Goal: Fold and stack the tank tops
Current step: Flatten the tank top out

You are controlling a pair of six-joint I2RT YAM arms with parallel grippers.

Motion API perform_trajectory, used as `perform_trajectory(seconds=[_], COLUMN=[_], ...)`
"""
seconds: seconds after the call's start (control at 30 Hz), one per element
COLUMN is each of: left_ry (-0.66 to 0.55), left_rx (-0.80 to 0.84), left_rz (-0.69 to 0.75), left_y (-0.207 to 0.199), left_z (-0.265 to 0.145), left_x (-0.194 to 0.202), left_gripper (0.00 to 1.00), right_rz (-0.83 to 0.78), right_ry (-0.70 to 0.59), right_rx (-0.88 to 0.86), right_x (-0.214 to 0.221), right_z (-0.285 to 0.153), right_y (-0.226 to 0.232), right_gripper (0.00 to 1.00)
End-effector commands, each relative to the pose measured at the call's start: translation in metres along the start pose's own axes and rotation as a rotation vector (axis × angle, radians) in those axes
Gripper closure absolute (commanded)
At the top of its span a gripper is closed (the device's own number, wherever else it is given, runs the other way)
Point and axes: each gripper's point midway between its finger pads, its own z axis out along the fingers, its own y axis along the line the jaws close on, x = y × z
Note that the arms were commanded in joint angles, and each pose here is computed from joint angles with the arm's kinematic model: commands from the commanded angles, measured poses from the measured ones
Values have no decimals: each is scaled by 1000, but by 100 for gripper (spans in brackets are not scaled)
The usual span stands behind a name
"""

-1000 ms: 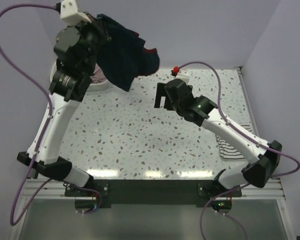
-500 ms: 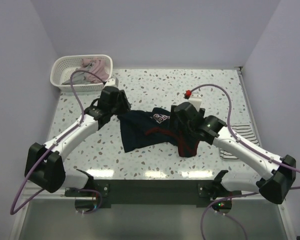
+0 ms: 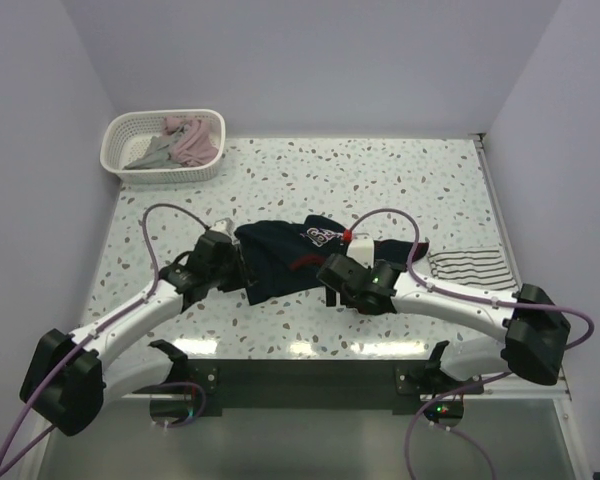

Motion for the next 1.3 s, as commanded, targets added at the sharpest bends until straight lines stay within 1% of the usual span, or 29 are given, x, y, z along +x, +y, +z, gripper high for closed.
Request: perform_trajectory(seconds=[0.0, 0.1, 0.17, 0.23, 0.27, 0.33, 0.4, 0.43, 0.5, 0.53, 0.6, 0.63, 0.73, 0.77, 0.8, 0.83, 0.87, 0.9, 0.93, 0.97, 1.0, 1.03, 1.1, 1.13, 1.17, 1.2, 1.23, 1.27], left_ry=[51, 67, 86, 117, 120, 134, 137, 127, 115, 121, 116, 129, 127, 122, 120, 122, 122, 124, 120, 119, 118, 112, 88, 92, 86, 77, 58, 49], left_rx=[2, -23, -27, -32, -31, -59, -82, -107, -111, -128, -120, -137, -144, -140, -140, -142, -144, -151, -162, -169, -173, -176, -169, -186, -196, -206, -226, -230], left_rz=[-35, -28, -28, -30, -32, -43, -59, -62, -63, -63, -57, -55, -51, -51, -48, -46, -38, -34, -29, -20, -16, -14, -10, -7, -1, 2, 7, 10], left_y=[5, 14, 17, 21, 21, 26, 32, 39, 42, 45, 44, 47, 48, 47, 47, 46, 46, 46, 47, 48, 48, 47, 44, 47, 48, 49, 51, 51], left_z=[-7, -6, -1, 4, 6, 9, 11, 12, 15, 18, 24, 27, 33, 34, 35, 37, 37, 37, 37, 36, 35, 31, 24, 19, 15, 11, 3, 0], left_x=[24, 35, 42, 52, 54, 60, 63, 65, 65, 67, 66, 69, 68, 67, 66, 65, 64, 64, 61, 60, 59, 57, 49, 49, 47, 44, 39, 37], left_gripper=[61, 52, 50, 50, 50, 51, 53, 53, 53, 53, 53, 53, 56, 59, 67, 73, 90, 97, 100, 100, 100, 100, 100, 100, 100, 100, 100, 100], right_rz=[69, 90, 99, 98, 94, 90, 80, 85, 86, 74, 62, 50, 34, 35, 46, -3, 46, 95, 31, 87, 107, 61, 66, 70, 28, 6, 31, -8], right_ry=[3, 36, 50, 52, 57, 63, 61, 46, 10, -30, -68, -104, -165, -220, -235, -240, -266, -263, -260, -340, -368, -395, -436, -528, -486, -487, -577, -511], right_rx=[97, 103, 99, 112, 123, 129, 160, 182, 200, 218, 236, 261, 305, 306, 324, 338, 270, 279, 276, 185, 192, 185, 149, 108, 116, 92, 45, 57], right_x=[20, 37, 45, 49, 52, 55, 55, 51, 35, 24, 3, -9, -40, -62, -75, -88, -114, -138, -157, -199, -228, -265, -315, -363, -365, -375, -413, -401], right_z=[9, 14, 17, 22, 27, 31, 35, 34, 27, 24, 14, 10, -9, -18, -20, -21, -22, -13, -5, -5, 4, 18, 32, 13, 52, 64, 40, 84], right_y=[-28, -36, -37, -39, -39, -38, -40, -42, -41, -43, -40, -42, -42, -38, -43, -46, -31, -43, -44, -25, -36, -25, -18, -5, 9, 22, 34, 45], right_gripper=[13, 15, 17, 18, 22, 24, 34, 47, 63, 75, 84, 90, 95, 95, 95, 95, 96, 97, 98, 98, 98, 98, 100, 100, 100, 97, 94, 92])
